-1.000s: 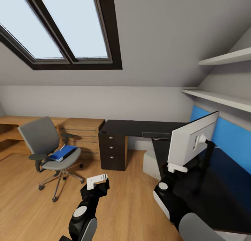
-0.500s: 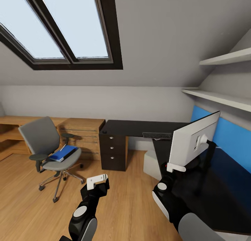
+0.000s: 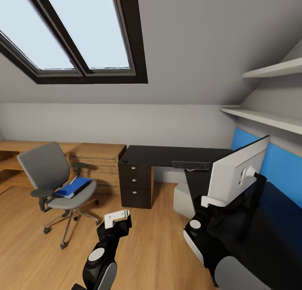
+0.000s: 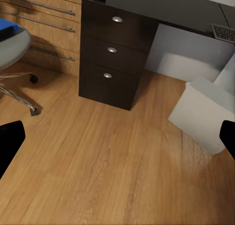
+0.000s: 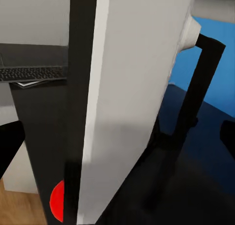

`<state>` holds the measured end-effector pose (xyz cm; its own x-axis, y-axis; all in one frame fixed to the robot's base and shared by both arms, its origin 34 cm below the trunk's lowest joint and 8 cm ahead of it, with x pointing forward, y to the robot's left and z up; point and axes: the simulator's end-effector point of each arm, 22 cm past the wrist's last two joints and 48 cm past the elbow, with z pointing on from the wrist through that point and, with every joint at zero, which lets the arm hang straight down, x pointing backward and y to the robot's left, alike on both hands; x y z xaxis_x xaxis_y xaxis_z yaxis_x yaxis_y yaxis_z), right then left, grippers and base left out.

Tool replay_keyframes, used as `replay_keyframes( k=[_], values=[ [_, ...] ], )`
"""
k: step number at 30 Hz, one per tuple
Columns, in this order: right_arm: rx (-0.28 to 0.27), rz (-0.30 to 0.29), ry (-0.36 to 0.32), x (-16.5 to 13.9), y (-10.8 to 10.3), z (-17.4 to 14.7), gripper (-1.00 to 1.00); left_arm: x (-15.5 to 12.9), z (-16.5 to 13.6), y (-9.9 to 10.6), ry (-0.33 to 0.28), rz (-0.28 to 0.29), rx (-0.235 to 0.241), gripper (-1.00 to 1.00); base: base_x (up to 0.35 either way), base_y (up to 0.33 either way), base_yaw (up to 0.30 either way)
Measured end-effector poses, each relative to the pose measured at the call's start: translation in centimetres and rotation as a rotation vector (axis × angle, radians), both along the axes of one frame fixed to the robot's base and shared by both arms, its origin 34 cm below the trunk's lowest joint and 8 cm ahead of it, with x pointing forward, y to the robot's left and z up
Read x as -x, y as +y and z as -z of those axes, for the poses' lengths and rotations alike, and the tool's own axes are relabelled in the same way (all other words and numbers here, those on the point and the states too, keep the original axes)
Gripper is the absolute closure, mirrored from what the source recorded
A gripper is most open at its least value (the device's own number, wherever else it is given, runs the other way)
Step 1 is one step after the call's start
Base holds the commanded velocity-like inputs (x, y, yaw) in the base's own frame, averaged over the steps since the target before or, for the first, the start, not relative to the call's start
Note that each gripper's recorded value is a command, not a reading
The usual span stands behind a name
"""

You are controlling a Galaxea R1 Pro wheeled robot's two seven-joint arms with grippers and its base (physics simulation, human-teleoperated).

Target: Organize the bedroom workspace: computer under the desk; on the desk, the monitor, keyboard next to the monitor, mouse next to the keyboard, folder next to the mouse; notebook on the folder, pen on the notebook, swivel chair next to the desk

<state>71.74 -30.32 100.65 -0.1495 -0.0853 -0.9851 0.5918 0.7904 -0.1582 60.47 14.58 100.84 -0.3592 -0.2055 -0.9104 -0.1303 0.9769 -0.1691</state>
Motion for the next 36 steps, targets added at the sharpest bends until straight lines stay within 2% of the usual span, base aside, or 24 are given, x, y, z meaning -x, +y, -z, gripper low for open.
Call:
replay_keyframes(
  k=[20,29,32,36],
  values=[
    [-0.002,0.015,0.006,0.1,-0.7,0.2,-1.0,0.0,0.1,0.0,0.002,0.0,0.0,-1.0,0.078,0.0,0.0],
    [-0.031,0.06,0.011,0.5,-2.2,0.6,-1.0,0.0,0.1,0.0,0.002,0.001,0.0,-1.0,0.001,0.0,0.0],
    [-0.024,0.077,0.011,0.6,-3.5,0.5,-1.0,0.0,0.1,0.0,0.003,0.001,-0.001,-1.0,0.0,0.0,0.0],
    [-0.021,0.082,0.011,0.7,-3.9,0.5,-1.0,0.0,0.2,-0.1,0.004,0.002,0.0,-1.0,0.0,0.0,0.0]
  ],
)
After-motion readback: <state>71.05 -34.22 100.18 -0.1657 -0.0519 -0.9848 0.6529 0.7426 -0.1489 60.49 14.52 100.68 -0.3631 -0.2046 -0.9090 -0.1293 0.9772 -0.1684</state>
